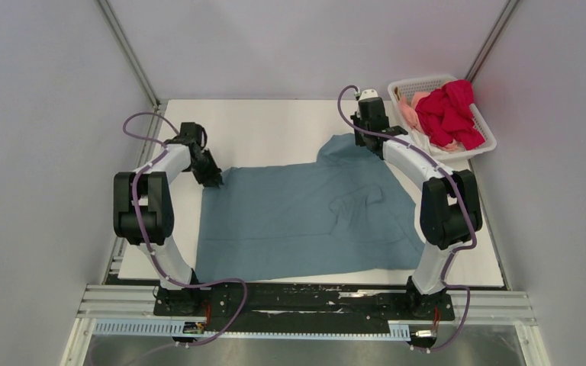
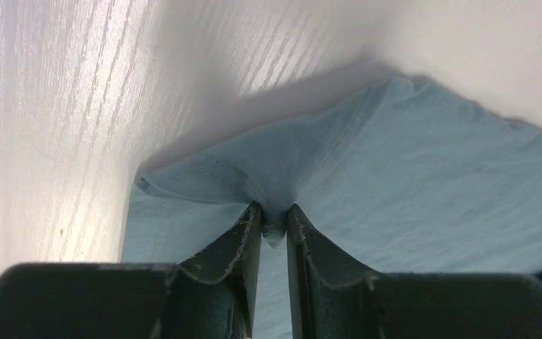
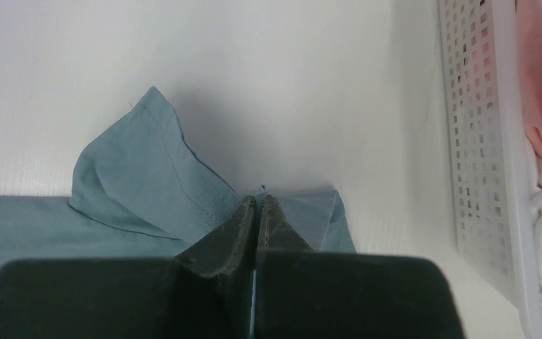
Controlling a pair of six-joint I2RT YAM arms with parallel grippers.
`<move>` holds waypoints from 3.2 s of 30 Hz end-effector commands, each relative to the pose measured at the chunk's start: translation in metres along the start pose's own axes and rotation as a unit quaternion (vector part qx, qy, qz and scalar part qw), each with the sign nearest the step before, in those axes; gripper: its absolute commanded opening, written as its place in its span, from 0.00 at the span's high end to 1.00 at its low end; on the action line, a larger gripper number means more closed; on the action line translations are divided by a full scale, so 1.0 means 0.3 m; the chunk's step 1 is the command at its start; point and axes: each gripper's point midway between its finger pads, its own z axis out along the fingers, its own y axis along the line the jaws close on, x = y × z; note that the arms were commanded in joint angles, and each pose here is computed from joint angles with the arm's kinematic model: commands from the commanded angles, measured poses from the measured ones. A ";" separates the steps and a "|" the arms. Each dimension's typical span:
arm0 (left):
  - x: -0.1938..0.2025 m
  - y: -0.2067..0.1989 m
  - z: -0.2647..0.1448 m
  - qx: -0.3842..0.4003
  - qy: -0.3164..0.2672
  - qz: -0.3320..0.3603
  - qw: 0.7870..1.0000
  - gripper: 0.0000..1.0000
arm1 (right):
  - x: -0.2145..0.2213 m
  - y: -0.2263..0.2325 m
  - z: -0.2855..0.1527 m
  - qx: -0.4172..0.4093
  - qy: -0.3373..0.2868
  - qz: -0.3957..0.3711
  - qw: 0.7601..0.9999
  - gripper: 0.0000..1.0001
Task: Fold and stack the t-shirts
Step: Fold the other side of the tshirt into a rectangle, then rotate the tshirt 90 degrees
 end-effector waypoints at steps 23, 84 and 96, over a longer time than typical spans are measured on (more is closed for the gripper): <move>0.112 0.021 -0.181 0.032 -0.053 -0.017 0.998 1.00 | 0.112 -0.155 -0.311 0.074 -0.012 0.045 0.996 1.00; 0.425 -0.226 -0.116 0.153 0.040 0.060 0.986 0.00 | 0.802 0.101 -0.462 0.005 0.245 0.356 0.902 0.00; 0.566 -0.146 -0.021 0.109 0.082 0.014 0.991 0.00 | 0.445 0.097 0.167 0.004 0.177 0.287 0.941 0.00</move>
